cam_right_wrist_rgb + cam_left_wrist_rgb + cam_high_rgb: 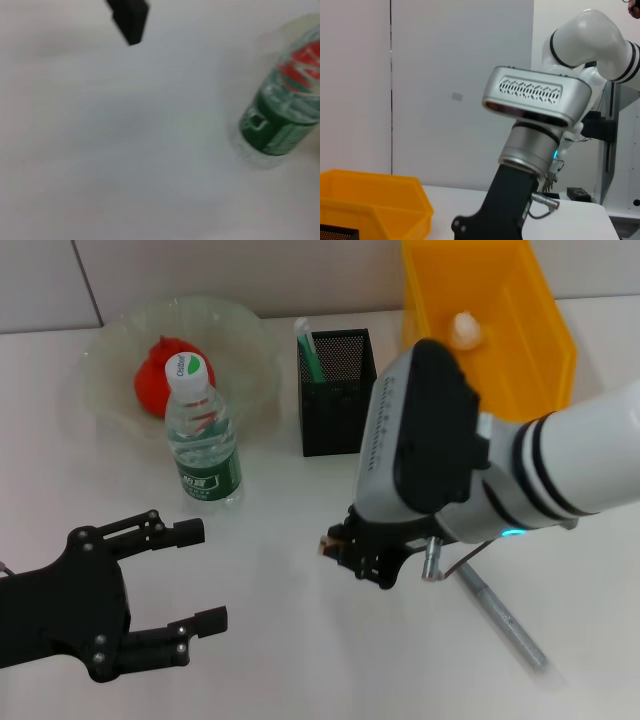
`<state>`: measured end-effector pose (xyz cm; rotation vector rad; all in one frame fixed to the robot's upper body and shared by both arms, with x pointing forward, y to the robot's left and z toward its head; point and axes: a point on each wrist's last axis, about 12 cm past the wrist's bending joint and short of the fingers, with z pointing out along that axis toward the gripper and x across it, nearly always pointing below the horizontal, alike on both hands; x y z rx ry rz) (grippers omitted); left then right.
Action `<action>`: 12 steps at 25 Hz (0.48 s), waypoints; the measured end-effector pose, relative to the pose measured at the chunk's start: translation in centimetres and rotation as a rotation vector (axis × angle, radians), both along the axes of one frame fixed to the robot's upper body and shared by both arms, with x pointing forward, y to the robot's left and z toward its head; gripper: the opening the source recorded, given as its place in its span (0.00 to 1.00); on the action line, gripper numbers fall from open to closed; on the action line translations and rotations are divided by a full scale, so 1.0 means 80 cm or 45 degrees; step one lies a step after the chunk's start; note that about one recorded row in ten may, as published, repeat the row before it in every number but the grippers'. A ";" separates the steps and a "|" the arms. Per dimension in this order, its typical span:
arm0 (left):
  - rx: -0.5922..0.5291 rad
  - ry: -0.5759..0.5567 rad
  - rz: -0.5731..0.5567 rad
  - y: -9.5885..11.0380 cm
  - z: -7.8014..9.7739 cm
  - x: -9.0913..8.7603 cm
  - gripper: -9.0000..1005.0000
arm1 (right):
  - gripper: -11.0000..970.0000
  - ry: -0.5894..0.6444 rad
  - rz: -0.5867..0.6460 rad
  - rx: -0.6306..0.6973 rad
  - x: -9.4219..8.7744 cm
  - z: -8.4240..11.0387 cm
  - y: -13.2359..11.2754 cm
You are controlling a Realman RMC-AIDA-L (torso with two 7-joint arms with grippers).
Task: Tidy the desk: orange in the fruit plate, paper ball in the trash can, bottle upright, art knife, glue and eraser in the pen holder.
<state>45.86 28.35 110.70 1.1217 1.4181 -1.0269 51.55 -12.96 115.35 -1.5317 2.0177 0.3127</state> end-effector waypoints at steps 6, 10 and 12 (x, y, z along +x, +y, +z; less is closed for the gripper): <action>-0.004 0.003 -0.006 -0.001 0.001 0.000 0.79 | 0.16 -0.041 -0.141 0.073 0.001 0.017 -0.033; -0.007 0.004 -0.011 -0.001 0.001 -0.001 0.79 | 0.17 -0.057 -0.179 0.094 0.003 0.022 -0.042; -0.008 0.004 -0.011 -0.002 0.001 -0.001 0.79 | 0.17 -0.066 -0.199 0.117 0.004 0.026 -0.046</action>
